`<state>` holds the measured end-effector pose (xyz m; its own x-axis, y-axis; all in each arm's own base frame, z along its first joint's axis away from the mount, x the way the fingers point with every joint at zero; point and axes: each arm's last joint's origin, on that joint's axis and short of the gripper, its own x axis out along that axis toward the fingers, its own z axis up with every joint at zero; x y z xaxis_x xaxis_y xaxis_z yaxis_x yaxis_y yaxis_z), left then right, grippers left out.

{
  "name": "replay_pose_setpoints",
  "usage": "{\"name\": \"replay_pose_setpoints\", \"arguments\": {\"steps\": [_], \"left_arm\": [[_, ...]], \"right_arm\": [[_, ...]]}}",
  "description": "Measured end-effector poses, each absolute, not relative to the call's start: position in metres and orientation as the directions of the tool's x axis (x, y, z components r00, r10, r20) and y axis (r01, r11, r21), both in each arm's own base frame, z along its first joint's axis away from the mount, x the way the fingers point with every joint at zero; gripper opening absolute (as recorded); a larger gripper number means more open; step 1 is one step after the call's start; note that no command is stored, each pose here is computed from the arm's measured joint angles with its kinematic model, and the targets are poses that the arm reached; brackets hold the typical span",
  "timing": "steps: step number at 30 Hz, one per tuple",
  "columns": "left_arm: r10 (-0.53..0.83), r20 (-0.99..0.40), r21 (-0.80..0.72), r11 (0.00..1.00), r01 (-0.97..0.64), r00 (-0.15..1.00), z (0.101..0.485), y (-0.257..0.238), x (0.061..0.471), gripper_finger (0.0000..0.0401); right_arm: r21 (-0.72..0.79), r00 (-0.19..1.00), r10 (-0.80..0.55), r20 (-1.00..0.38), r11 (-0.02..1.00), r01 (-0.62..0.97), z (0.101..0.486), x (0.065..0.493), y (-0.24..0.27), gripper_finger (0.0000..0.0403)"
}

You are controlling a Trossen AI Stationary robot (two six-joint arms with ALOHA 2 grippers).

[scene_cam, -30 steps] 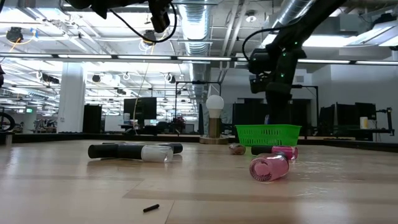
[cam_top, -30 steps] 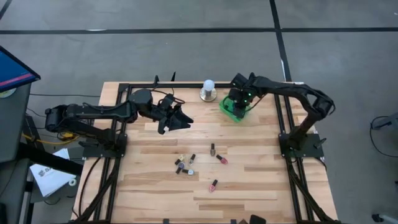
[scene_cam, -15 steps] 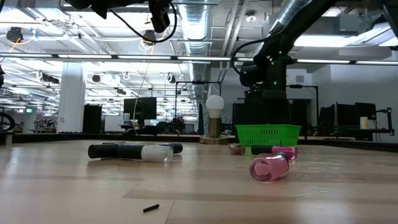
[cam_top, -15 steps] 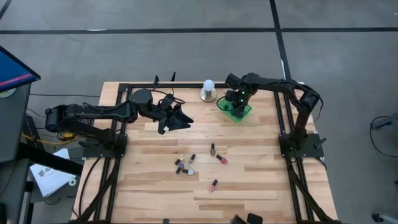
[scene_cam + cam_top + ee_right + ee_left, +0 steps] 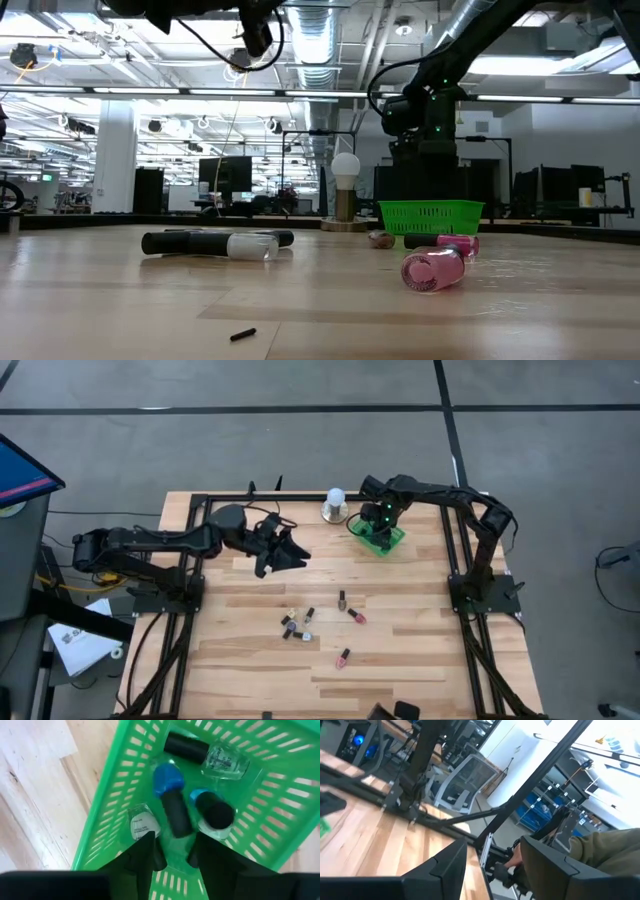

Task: Pick & Place Nail Polish
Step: Put the yellow nail polish bottle into the green bin

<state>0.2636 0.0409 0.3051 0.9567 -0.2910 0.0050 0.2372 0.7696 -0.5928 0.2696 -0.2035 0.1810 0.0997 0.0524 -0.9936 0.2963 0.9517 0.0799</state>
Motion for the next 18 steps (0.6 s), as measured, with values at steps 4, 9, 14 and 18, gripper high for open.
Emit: {"name": "replay_pose_setpoints", "arguments": {"steps": [4,9,14,18], "left_arm": [[-0.29,-0.035,-0.612,0.763,0.208,0.956,0.29,0.041,0.261,0.0182],[-0.292,-0.101,-0.625,0.762,0.168,0.951,0.266,0.039,0.257,0.0182],[-0.28,-0.254,-0.562,0.822,0.094,0.926,0.233,0.027,0.25,0.0182],[-0.223,-0.401,-0.445,0.895,0.025,0.889,0.207,0.01,0.242,0.0182]], "right_arm": [[0.08,0.1,0.052,-0.994,0.949,0.305,0.181,0.27,-0.204,0.0154],[0.083,0.097,0.055,-0.994,0.946,0.314,0.187,0.266,-0.202,0.0169],[0.054,0.167,0.0,-0.986,0.946,0.32,0.216,0.257,-0.197,0.0169],[0.028,0.252,-0.067,-0.965,0.935,0.354,0.248,0.247,-0.189,0.0161]]}}
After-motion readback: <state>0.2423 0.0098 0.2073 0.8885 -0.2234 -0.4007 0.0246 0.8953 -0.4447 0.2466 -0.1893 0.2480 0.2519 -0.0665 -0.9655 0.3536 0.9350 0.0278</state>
